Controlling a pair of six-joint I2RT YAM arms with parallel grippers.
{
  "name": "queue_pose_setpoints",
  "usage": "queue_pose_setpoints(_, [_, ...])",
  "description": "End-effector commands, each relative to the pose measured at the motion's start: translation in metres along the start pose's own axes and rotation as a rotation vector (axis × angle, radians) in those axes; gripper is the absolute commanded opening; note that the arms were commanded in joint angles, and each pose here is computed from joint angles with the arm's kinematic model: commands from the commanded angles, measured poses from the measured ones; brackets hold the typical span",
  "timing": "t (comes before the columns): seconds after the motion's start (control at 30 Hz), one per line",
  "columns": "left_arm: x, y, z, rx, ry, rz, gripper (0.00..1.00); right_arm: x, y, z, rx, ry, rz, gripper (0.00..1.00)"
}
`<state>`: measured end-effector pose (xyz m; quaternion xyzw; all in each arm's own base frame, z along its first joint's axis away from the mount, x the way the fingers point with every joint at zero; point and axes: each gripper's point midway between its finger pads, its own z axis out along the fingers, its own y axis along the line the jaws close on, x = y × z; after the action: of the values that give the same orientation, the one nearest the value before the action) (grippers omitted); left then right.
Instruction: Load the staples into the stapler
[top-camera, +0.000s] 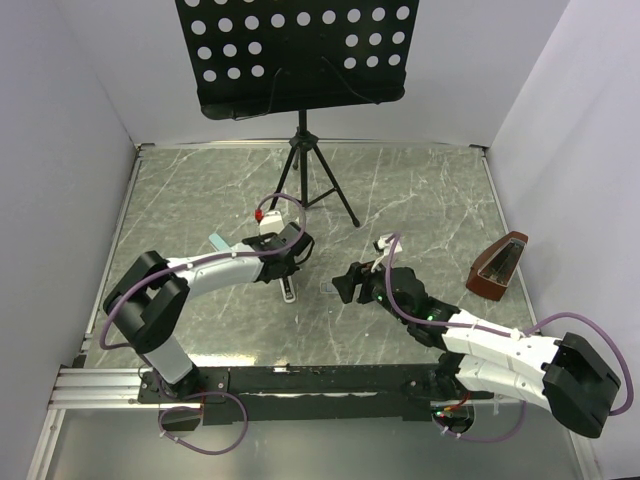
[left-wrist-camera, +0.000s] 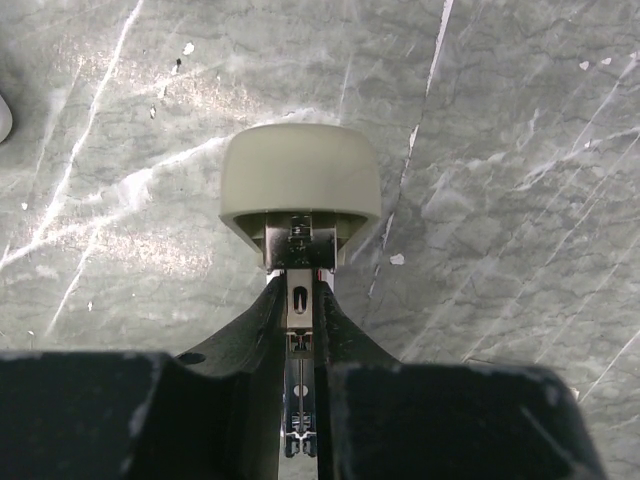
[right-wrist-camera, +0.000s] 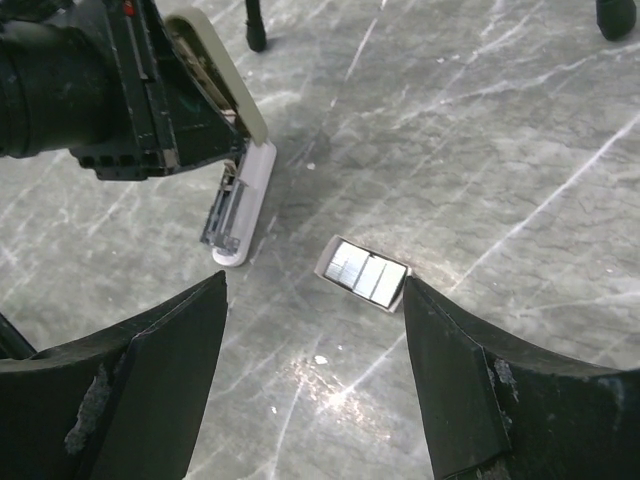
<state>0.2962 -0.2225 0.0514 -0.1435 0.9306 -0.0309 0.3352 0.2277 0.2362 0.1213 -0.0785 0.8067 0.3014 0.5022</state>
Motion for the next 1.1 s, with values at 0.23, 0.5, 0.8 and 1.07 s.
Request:
queue_pose_setpoints(0.23, [-0.018, -0.019, -0.019, 0.052, -0.052, -0.058, 0.56, -0.022, -0.002, 0.0, 0.035, -0.032, -0.019, 0.79])
queue_pose_setpoints(0.5, [-0.047, -0.029, -0.065, 0.157, -0.082, -0.111, 0.9, -0.029, -0.007, -0.003, 0.109, 0.027, -0.041, 0.8])
queue_pose_setpoints(0.8, [-0.115, 0.009, -0.14, 0.287, -0.301, -0.131, 0.99, -0.019, -0.005, 0.002, 0.189, 0.242, -0.039, 0.81])
queue_pose_setpoints(1.07, [-0.187, 0.085, -0.224, 0.234, -0.663, -0.061, 0.99, 0.0, -0.003, 0.023, 0.294, 0.497, -0.05, 0.8])
